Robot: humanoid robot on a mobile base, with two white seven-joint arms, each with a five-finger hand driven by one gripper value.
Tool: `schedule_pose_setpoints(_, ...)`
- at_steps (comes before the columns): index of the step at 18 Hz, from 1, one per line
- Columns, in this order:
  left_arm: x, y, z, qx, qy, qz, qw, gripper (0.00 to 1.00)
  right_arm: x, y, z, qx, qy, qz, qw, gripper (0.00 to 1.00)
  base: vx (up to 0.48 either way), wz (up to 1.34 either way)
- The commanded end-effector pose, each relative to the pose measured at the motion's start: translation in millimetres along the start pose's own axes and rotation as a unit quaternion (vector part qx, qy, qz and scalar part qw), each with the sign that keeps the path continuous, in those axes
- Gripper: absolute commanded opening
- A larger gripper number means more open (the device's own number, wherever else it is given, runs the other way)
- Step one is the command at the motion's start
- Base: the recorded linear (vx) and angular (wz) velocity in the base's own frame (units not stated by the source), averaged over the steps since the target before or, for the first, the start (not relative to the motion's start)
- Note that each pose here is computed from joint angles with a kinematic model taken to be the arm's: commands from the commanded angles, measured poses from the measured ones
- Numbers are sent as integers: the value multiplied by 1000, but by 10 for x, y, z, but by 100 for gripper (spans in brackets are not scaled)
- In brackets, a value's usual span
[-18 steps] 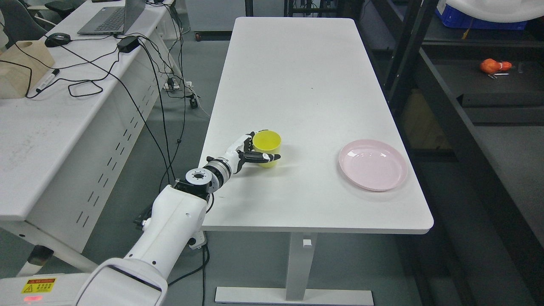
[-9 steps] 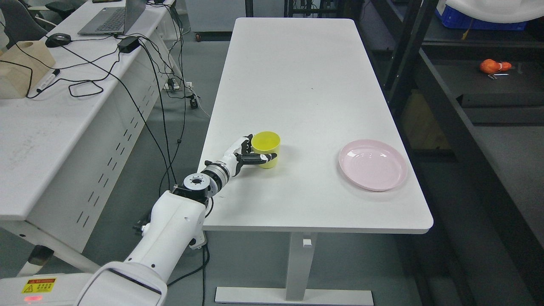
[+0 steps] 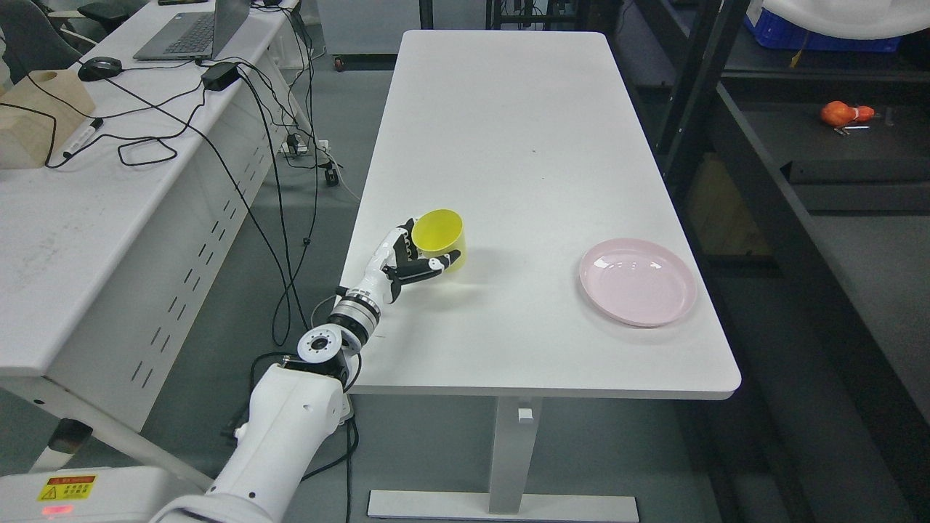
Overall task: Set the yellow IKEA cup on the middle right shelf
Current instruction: 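Lift the yellow cup off the table with the left hand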
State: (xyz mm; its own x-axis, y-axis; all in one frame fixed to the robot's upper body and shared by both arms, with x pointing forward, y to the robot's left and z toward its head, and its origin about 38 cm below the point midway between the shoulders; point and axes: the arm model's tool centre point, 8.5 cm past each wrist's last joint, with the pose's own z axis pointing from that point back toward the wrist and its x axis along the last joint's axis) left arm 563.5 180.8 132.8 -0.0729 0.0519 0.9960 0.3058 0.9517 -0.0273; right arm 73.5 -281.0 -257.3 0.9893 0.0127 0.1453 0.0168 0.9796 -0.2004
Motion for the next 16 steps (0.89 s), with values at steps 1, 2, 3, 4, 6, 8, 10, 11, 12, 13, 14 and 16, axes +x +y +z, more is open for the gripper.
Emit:
schedule_pose_setpoints(1,675,108,585,23,-174,14,984,0,-91,-98,-6,-7,7,-2,1000,99,0,0)
schedule_pose_setpoints(2,716,64,681,20,-187,12,982,0,-91,-98,-6,-7,7,-2,1000,99,0,0)
schedule_pose_setpoints(3,773,29,767,17,-200,10,980,0,-91,-98,-6,-7,7,-2,1000,99,0,0)
schedule_pose_setpoints(4,842,8,857,16,-215,8,976,0,-86,-98,-6,-7,7,-2,1000,99,0,0)
schedule_pose_setpoints(6,976,20,925,18,-236,5,972,0,-91,-98,-6,-7,7,-2,1000,99,0,0)
schedule_pose_setpoints(8,1155,51,983,22,-259,0,966,0,-91,-98,-6,-7,7,-2,1000,99,0,0)
schedule_pose_setpoints(10,1287,38,1030,20,-264,-1,964,0,-91,-98,-6,-7,7,-2,1000,99,0,0)
schedule_pose_setpoints(11,1319,47,1051,21,-266,-1,964,0,-91,-98,-6,-7,7,-2,1000,99,0,0)
schedule_pose_setpoints(12,1315,55,1061,22,-265,-1,964,0,-91,-98,-6,-7,7,-2,1000,99,0,0)
schedule_pose_setpoints(13,1310,66,1067,24,-265,0,964,0,-91,-98,-6,-7,7,-2,1000,99,0,0)
schedule_pose_setpoints(14,1294,103,1086,30,-263,0,964,0,-91,-98,-6,-7,7,-2,1000,99,0,0)
schedule_pose_setpoints(16,1249,141,1114,36,-257,2,966,0,-91,-98,-6,-7,7,-2,1000,99,0,0)
